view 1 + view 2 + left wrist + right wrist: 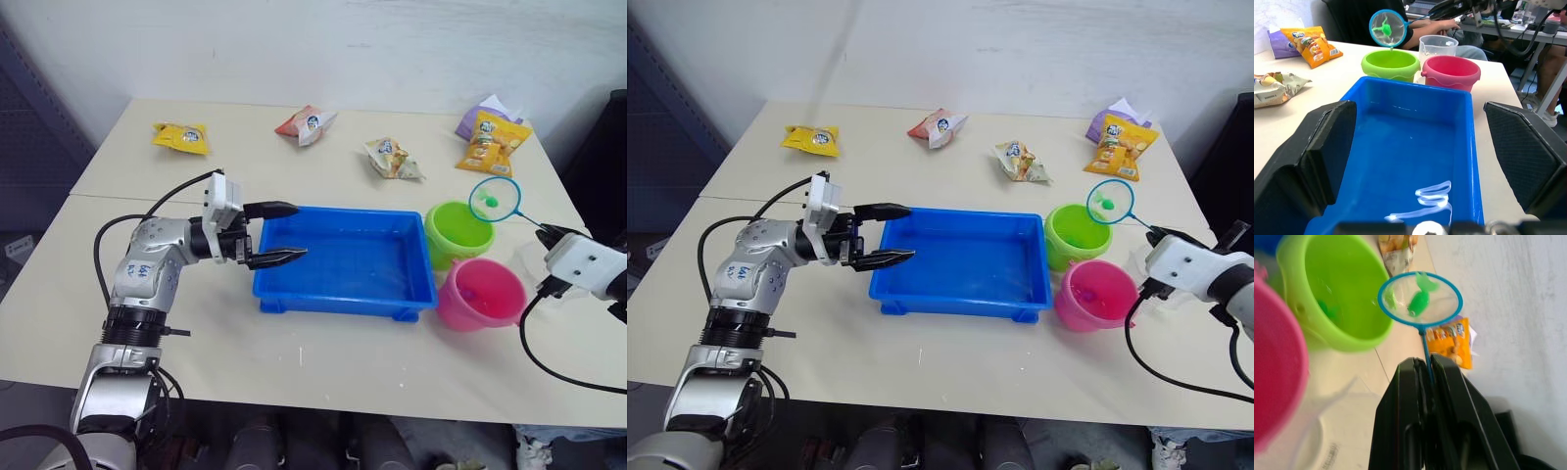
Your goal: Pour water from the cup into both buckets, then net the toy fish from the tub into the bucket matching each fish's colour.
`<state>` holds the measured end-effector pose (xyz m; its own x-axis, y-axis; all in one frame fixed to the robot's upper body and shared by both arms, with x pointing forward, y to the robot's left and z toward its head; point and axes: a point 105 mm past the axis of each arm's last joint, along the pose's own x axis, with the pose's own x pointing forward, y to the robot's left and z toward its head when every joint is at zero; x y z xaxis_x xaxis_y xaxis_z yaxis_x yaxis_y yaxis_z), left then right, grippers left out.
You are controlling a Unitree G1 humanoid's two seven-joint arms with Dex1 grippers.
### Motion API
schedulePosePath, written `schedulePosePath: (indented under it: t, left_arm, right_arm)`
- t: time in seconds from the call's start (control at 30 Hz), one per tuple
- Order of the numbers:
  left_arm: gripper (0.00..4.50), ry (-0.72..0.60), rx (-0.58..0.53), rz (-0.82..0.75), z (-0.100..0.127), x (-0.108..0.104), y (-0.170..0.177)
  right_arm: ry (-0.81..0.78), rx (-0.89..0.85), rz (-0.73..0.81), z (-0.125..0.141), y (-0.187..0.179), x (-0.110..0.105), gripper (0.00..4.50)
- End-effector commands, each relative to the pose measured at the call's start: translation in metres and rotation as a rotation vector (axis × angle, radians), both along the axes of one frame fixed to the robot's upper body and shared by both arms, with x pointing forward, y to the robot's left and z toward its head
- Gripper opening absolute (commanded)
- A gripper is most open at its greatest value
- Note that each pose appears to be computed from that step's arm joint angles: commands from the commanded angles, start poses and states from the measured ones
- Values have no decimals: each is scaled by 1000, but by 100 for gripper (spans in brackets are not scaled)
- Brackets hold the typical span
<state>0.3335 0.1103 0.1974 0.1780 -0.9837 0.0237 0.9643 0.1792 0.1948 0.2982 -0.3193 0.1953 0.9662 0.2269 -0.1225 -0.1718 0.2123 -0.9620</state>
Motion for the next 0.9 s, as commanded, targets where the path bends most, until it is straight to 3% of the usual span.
schedulePosePath:
  t: [0.03,0.13,0.33,0.43,0.73,0.83,0.9]
  left_arm:
    - [448,-32,0,-2,5,-2,-1]
    - [448,-25,4,9,2,-2,2]
    - [448,-25,10,7,0,-3,5]
    - [448,-39,1,-5,1,-4,3]
    - [448,-62,-14,-42,3,-3,-8]
    - [448,-60,-21,-47,2,-2,-11]
    - [448,-51,-25,-54,-1,-3,-14]
  right_arm:
    - [-71,-205,70,5,4,-2,0]
    - [-79,-271,67,-1,-2,-3,0]
    - [-273,-471,162,9,11,-11,0]
    - [-296,-550,183,7,11,-12,0]
    - [-284,-573,235,-18,7,-11,0]
    - [-372,-578,232,-3,11,-6,0]
    - [-340,-570,255,-13,13,-5,0]
